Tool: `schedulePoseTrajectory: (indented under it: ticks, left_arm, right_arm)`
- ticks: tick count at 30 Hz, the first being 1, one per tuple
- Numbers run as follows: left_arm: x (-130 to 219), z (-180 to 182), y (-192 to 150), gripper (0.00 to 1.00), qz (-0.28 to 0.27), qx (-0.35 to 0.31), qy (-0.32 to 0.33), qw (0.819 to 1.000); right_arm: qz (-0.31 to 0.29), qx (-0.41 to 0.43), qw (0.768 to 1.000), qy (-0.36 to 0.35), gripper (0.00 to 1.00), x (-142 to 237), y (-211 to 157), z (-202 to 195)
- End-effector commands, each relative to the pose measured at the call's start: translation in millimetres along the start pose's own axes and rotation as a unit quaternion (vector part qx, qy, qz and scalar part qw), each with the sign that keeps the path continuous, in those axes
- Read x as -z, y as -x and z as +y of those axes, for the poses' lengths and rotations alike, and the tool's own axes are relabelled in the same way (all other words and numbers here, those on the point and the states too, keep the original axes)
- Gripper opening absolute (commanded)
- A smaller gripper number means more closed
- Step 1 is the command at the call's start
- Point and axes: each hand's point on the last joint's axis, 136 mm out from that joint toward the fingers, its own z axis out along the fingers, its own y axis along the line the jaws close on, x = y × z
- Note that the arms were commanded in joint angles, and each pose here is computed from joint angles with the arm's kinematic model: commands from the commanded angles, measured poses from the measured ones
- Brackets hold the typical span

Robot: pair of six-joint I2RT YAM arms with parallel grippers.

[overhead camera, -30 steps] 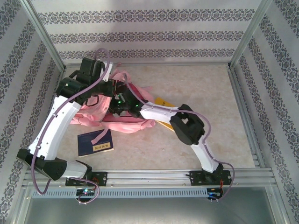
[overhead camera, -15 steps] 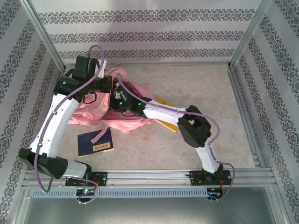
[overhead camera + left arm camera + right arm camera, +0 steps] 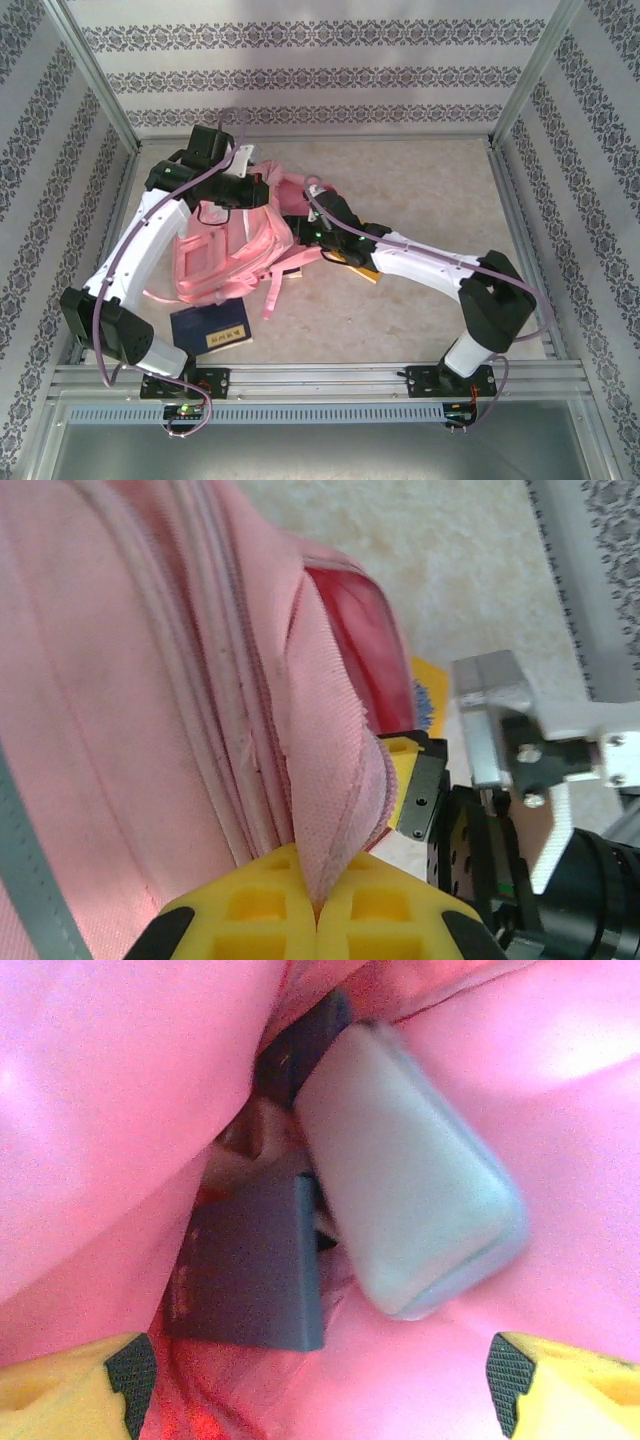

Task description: Pack books, pencil case, and school supplies into a backpack

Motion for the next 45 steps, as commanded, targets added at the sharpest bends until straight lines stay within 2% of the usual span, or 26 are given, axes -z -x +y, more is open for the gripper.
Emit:
schedulePoseTrajectory:
  ticks: [1,7,12,19,21,26,28,30,34,37,41,45]
  left_arm:
    - [34.1,85.1,78.3,0.0,-0.156,0.032,0.15,0.976]
    - [35.7,107.5,98.9,0.0,-0.169,0.061,0.155,0.972]
    - [31.6,116.8,106.0,0.0,-0.167,0.073,0.152,0.972]
    - [-11.2,104.9,83.9,0.0,-0.109,0.087,0.082,0.987]
    - [-22.3,96.8,72.9,0.03,-0.091,0.087,0.069,0.99]
    - [-30.4,72.8,46.4,0.43,-0.069,0.079,0.052,0.993]
    - [-25.7,60.9,35.4,0.54,-0.071,0.082,0.041,0.993]
    - [-23.1,46.3,22.9,0.6,-0.069,0.073,0.033,0.994]
    - [-41.1,9.4,-20.6,0.64,-0.036,0.076,0.0,0.996]
    - [-67.3,-10.0,-65.8,0.64,0.007,0.084,-0.016,0.996]
    - [-95.8,-3.5,-121.5,0.63,0.07,0.114,0.021,0.991]
    - [-121.1,3.6,-171.5,0.63,0.113,0.115,0.038,0.986]
  right_arm:
    - [0.019,0.018,0.999,-0.019,0.84,39.4,-2.8,-32.6]
    - [-0.009,-0.083,0.986,-0.142,0.83,50.2,29.2,-132.7]
    - [0.049,-0.102,0.961,-0.252,0.83,33.1,30.8,-195.4]
    - [0.117,-0.072,0.927,-0.35,0.85,13.6,17.9,-253.2]
    - [0.139,-0.062,0.923,-0.354,0.85,9.4,8.2,-257.1]
    - [0.192,-0.071,0.921,-0.332,0.85,6.3,-31.9,-256.2]
    - [0.199,-0.077,0.921,-0.327,0.86,13.3,-49.4,-250.9]
    - [0.197,-0.09,0.923,-0.317,0.86,22.1,-66.0,-243.6]
    - [0.192,-0.131,0.922,-0.309,0.86,43.5,-106.3,-228.0]
    - [0.19,-0.142,0.936,-0.261,0.85,51.4,-132.5,-200.2]
    - [0.192,-0.16,0.949,-0.19,0.84,62.2,-153.3,-167.6]
    - [0.157,-0.161,0.956,-0.19,0.82,83.4,-143.6,-170.9]
